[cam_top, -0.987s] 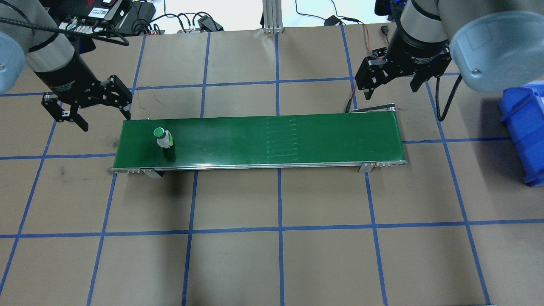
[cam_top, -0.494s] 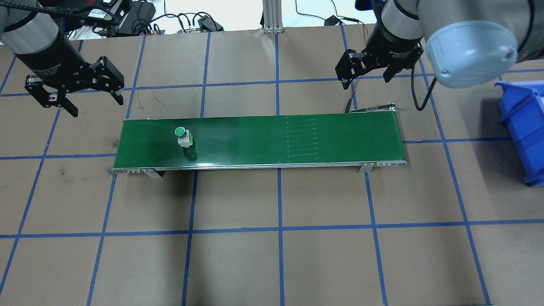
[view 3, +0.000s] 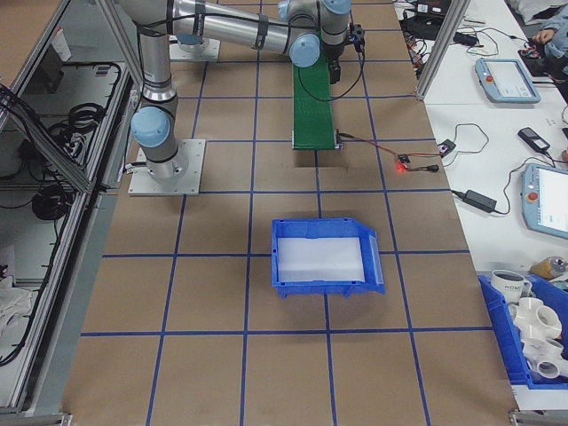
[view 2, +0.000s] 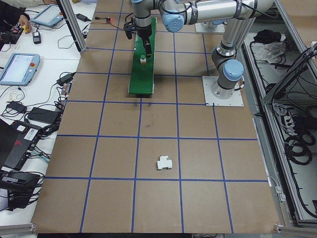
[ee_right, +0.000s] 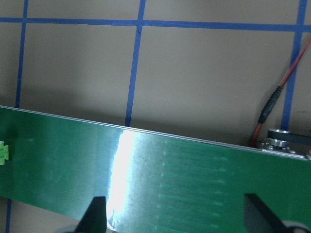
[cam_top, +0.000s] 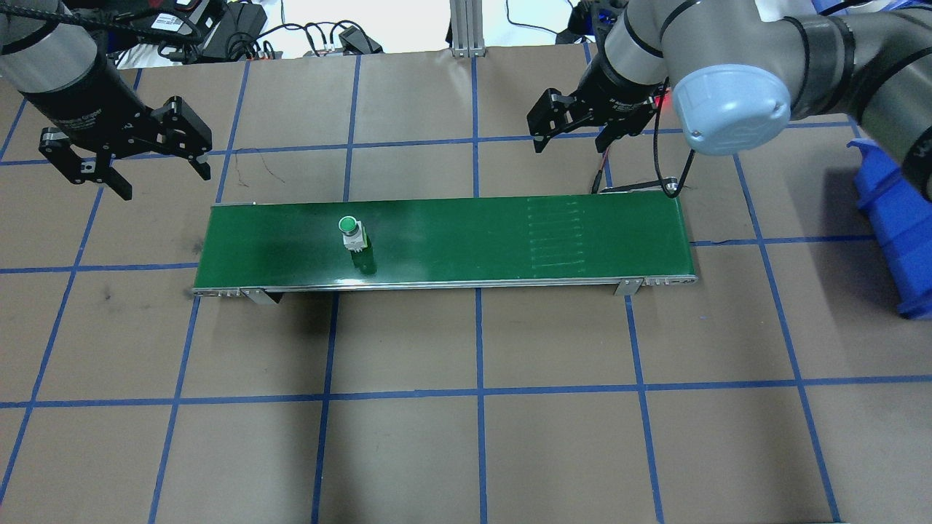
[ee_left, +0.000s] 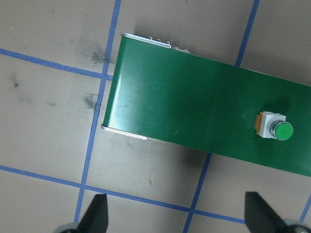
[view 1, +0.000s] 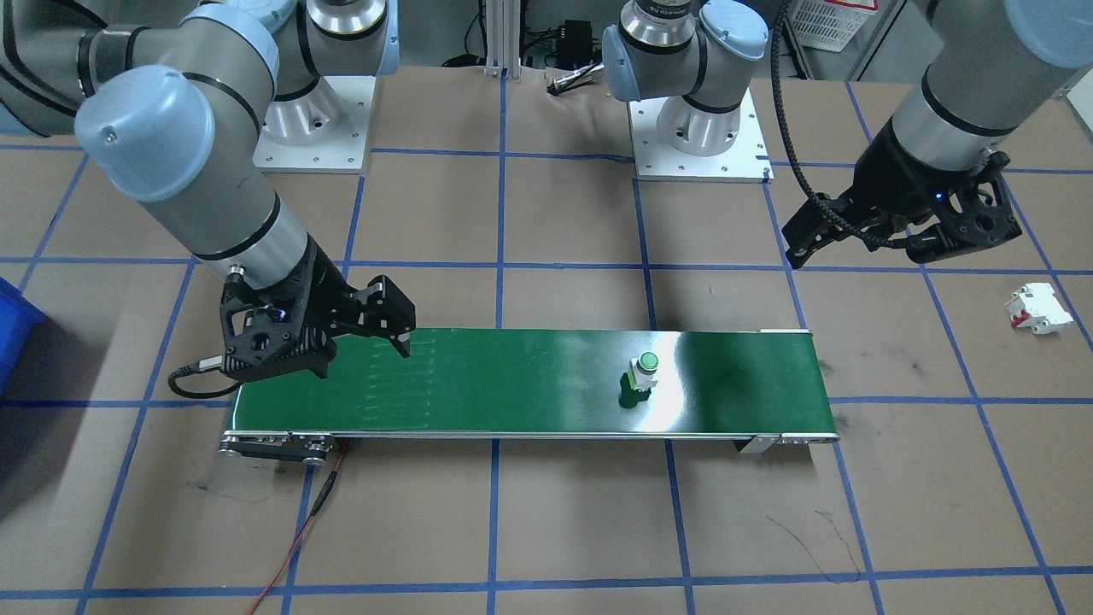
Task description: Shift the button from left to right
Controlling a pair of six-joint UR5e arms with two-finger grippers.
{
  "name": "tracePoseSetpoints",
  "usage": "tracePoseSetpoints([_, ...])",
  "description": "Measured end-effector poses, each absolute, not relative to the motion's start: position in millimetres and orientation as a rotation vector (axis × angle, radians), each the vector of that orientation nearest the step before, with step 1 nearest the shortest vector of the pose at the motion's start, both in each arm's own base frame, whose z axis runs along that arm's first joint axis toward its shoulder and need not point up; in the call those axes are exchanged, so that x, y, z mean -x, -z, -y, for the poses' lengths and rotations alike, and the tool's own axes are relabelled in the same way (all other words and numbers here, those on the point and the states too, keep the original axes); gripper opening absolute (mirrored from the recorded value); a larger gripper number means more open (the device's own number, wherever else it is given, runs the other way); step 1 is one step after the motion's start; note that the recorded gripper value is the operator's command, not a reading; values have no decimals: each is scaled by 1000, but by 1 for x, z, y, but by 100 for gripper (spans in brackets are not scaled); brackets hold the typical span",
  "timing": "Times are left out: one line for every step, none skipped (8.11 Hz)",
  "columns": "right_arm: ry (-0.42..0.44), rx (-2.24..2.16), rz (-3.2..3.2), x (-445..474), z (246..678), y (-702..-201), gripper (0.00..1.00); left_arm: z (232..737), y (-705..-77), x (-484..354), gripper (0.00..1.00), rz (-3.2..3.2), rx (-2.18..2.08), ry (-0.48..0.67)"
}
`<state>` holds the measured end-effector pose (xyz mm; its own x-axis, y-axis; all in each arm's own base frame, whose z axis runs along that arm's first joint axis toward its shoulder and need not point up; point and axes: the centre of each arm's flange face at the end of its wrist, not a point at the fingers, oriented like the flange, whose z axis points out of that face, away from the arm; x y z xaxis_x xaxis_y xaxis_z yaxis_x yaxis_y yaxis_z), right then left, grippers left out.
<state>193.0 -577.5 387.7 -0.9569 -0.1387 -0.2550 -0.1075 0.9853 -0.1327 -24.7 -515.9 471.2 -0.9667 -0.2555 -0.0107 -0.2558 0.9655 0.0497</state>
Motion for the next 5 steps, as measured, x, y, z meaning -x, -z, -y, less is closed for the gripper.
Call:
tracePoseSetpoints([141,169,-2837,-203,577,-378,100,515,-471,29,100,-3116,387,-77])
tracePoseSetpoints([115,177,-2826,-215,577,-366,100,514,-470,36,100,-3117,361,-78])
tracePoseSetpoints([101,188,-2821,-224,579,-352,100,514,-470,42,100,-3118,338,-78])
tracePoseSetpoints([85,198,-2813,-232,581,-338,100,514,-469,46,100,-3118,325,-80])
tracePoseSetpoints([66,205,-2806,-240,582,-328,100,514,-468,48,100,-3118,319,-81])
